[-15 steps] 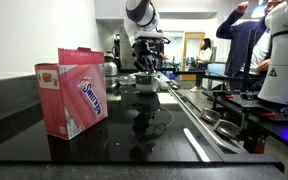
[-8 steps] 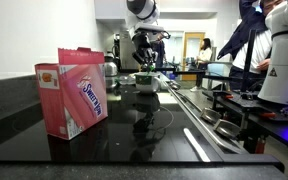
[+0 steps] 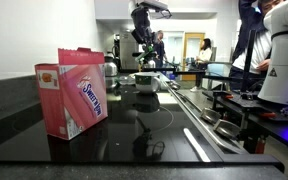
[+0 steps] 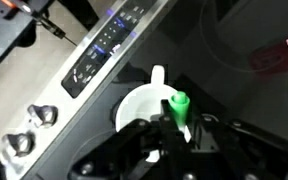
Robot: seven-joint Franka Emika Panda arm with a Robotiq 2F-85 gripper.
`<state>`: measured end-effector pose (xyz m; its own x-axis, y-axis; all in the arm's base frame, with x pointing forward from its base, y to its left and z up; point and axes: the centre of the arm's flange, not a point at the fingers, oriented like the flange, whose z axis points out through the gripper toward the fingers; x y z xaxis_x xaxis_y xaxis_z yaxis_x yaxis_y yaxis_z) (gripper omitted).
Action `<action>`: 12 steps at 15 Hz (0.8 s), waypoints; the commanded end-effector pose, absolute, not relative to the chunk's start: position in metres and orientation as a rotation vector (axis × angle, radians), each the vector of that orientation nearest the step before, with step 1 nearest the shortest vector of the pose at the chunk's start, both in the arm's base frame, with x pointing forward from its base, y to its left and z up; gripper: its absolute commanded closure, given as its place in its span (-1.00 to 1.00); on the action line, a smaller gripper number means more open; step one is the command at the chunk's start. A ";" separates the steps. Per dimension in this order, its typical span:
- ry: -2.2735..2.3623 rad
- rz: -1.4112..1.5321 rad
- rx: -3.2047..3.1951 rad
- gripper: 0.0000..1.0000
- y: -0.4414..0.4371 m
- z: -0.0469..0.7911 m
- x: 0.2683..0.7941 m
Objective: Take the marker out of the mug and put it on the stove
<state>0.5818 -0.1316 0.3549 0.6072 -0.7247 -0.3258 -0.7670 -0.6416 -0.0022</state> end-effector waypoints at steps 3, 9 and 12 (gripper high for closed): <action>1.030 0.191 -2.992 0.90 -0.052 0.337 0.607; 0.665 0.026 -3.113 0.90 0.012 0.275 0.640; 0.572 0.021 -3.117 0.90 0.031 0.243 0.646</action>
<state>0.6363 0.0239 0.2581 0.9103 -0.4132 -0.0265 -0.4120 -0.9103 0.0393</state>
